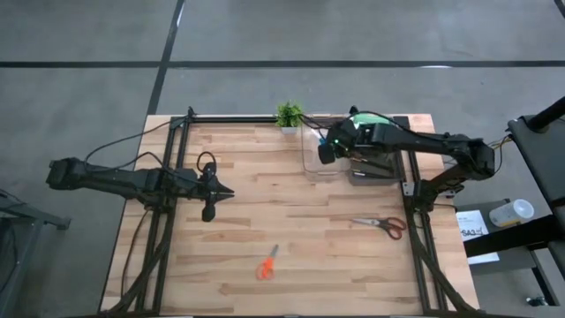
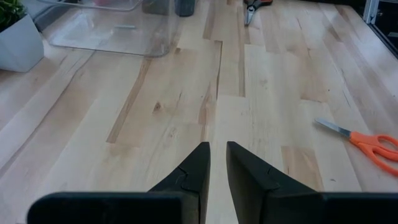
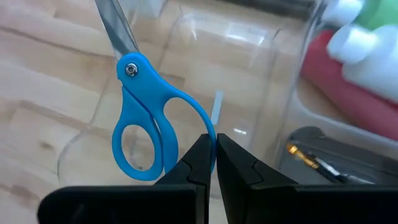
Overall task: Pick & Place Paint Supplies
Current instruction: Put the blue scissors into the left transparent bin, then put the black scissors into the left transparent bin
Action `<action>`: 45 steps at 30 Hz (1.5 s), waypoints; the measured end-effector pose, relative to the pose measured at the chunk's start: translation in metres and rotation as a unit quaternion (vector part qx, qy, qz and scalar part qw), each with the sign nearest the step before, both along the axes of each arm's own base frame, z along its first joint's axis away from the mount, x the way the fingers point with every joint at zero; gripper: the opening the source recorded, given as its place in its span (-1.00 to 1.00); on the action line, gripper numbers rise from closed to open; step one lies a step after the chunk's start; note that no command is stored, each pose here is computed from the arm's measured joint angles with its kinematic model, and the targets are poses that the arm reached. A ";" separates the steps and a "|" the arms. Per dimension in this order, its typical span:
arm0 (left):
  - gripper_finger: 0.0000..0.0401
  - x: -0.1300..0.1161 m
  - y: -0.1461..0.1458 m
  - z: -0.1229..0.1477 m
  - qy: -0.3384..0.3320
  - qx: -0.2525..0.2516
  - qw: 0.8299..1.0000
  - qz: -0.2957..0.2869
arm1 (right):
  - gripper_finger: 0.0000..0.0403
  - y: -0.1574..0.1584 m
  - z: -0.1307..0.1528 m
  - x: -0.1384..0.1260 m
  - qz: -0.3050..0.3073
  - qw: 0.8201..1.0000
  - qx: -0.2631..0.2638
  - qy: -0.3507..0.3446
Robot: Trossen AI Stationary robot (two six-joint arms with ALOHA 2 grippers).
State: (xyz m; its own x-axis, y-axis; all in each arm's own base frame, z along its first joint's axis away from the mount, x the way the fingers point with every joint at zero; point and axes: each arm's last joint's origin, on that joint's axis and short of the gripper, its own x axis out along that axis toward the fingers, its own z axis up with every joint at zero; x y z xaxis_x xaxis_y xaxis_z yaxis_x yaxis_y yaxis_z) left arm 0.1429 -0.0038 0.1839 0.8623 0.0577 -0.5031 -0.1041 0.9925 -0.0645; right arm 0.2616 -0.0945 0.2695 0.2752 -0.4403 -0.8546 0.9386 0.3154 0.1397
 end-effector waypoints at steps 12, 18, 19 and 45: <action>-0.69 0.000 0.000 0.000 0.003 0.000 1.000 0.000 | -0.93 -0.003 -0.041 0.001 -0.016 0.998 0.006 -0.055; -0.69 0.000 0.000 -0.001 0.003 0.000 1.000 0.000 | -0.93 -0.006 -0.054 -0.007 -0.034 0.999 0.016 -0.039; -0.69 0.000 0.000 -0.001 0.003 0.000 1.000 0.000 | -0.93 -0.005 -0.056 -0.007 -0.031 0.999 0.019 -0.036; -0.69 0.000 0.000 -0.001 0.003 0.000 1.000 0.000 | -0.18 -0.004 -0.058 -0.007 -0.014 0.999 0.019 -0.037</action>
